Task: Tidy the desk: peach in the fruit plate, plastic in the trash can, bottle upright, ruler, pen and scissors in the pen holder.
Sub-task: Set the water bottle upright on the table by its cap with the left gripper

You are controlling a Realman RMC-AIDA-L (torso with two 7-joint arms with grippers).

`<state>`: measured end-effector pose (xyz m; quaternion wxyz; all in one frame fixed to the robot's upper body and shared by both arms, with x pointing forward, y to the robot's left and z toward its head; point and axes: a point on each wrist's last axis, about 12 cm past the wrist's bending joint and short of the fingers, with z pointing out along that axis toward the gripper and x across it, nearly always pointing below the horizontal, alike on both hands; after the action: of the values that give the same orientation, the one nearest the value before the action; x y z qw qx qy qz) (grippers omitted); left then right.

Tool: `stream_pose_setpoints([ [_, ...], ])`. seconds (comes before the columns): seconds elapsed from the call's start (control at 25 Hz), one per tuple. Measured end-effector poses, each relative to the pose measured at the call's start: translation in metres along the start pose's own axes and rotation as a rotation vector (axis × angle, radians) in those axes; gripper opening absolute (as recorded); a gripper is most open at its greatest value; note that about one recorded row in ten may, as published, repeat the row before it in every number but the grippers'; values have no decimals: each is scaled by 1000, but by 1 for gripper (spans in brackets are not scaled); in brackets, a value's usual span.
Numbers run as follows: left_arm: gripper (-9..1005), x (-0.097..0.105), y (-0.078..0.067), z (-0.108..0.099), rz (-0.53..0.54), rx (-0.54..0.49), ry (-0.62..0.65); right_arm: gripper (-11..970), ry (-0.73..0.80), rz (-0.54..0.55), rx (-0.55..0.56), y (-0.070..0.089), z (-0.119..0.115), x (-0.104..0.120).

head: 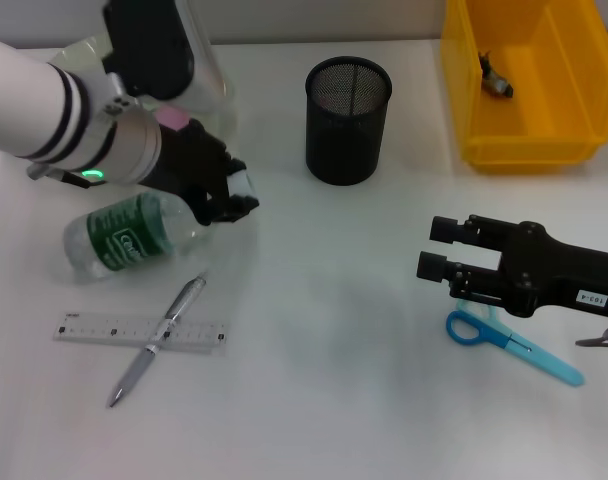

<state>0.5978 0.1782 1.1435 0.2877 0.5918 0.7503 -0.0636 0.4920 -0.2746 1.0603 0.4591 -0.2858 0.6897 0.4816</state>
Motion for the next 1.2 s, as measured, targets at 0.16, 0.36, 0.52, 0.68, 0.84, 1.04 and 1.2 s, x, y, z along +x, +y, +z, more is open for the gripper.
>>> stream_pose_setpoints([
  [0.16,429,-3,-1,-16,-18,-33,-75,659,-7,0,6,-1,-1,-1],
  [0.36,429,2,-4,-39,-49,-76,-153,659,-7,-1,4,-1,0,-1],
  [0.52,430,9,-4,-51,-106,-93,-219,659,-8,-2,0,-1,2,-2],
  [0.68,429,14,-4,-57,-132,-99,-254,659,-3,1,-9,-1,4,-2],
  [0.84,427,24,-5,-67,-177,-111,-323,659,-6,3,-23,0,10,1],
  [1.04,424,29,-7,-73,-190,-116,-347,660,-1,1,-25,0,12,1],
  [1.2,424,31,-7,-76,-191,-129,-353,660,-2,1,-24,0,12,1],
])
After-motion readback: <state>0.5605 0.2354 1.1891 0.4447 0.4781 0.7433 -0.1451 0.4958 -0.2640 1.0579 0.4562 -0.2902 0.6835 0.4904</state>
